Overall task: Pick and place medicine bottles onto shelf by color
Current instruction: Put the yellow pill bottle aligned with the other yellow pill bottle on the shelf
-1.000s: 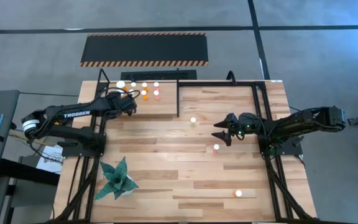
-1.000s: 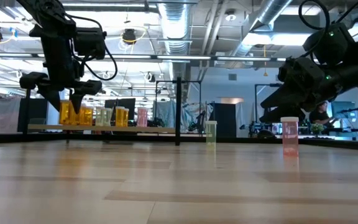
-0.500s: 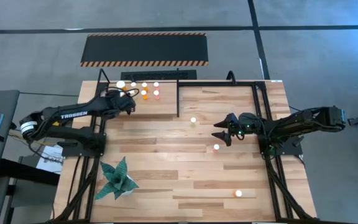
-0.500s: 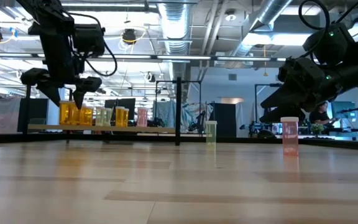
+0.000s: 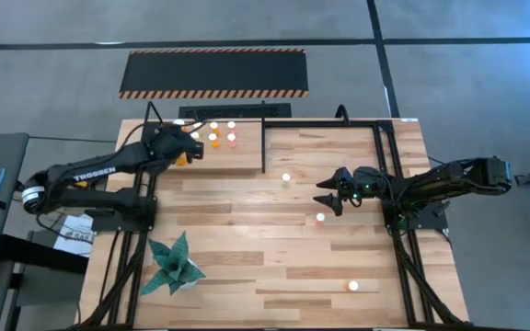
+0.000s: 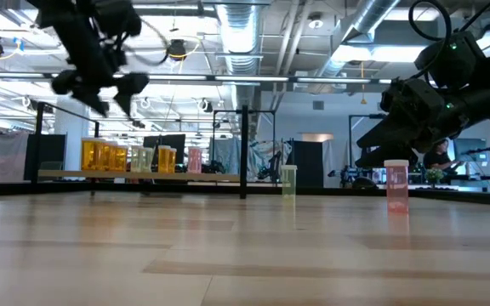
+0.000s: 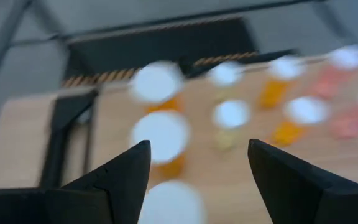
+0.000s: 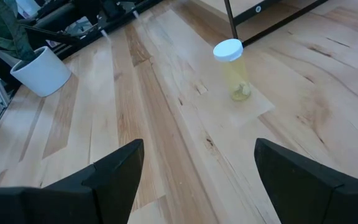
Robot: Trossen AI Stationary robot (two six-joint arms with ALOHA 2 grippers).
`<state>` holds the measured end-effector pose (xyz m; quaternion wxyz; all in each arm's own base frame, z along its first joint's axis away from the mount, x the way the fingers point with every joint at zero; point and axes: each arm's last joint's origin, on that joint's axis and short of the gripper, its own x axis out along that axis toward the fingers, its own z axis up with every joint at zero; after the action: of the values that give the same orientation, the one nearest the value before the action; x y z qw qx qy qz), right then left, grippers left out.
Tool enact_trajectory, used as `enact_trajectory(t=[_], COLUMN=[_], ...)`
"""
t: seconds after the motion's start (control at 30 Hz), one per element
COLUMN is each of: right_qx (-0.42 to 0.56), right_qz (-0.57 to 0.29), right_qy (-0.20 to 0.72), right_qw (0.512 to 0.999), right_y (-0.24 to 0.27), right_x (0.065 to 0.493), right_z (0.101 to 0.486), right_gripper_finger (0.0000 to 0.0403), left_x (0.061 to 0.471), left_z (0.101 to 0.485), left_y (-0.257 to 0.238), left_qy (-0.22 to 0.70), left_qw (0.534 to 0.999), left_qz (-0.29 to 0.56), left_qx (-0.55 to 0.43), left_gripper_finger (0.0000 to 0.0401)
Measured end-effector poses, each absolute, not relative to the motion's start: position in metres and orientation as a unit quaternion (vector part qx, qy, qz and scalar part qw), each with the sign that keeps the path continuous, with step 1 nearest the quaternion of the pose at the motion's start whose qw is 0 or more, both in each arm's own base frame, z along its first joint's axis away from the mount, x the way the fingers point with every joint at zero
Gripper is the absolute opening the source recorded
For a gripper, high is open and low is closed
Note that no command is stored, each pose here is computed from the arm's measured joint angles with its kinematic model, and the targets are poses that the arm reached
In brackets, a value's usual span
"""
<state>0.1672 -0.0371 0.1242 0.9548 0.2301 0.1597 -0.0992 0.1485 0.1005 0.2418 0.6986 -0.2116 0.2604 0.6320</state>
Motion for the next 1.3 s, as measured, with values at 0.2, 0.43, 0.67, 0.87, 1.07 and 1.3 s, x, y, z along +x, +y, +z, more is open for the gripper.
enact_trajectory(t=[0.2,0.43,0.67,0.87,1.07,1.3], right_qx=[0.23,0.23,0.23,0.23,0.23,0.232], right_qz=[-0.099,-0.099,-0.099,-0.1,-0.1,-0.101], right_qy=[0.16,0.16,0.16,0.161,0.161,0.171], right_qw=[0.955,0.955,0.955,0.954,0.955,0.952], right_y=[-0.037,-0.037,-0.037,-0.037,-0.037,-0.037], right_x=[0.167,0.167,0.167,0.167,0.167,0.166], right_z=[0.124,0.124,0.124,0.124,0.124,0.122], right_gripper_finger=[0.0327,0.0327,0.0327,0.0327,0.0327,0.0327], left_x=[0.175,0.204,0.229,0.272,0.313,0.375], left_z=[0.263,0.278,0.284,0.262,0.234,0.215], left_y=[0.095,0.073,0.046,0.031,0.033,0.039], left_qy=[0.203,0.177,0.14,0.116,0.158,0.273], left_qw=[0.807,0.93,0.979,0.989,0.984,0.957], left_qz=[0.527,0.302,0.143,0.085,0.079,0.051], left_qx=[-0.17,-0.111,-0.022,0.03,0.035,0.08], left_gripper_finger=[0.0241,0.0229,0.0226,0.0226,0.0226,0.0226])
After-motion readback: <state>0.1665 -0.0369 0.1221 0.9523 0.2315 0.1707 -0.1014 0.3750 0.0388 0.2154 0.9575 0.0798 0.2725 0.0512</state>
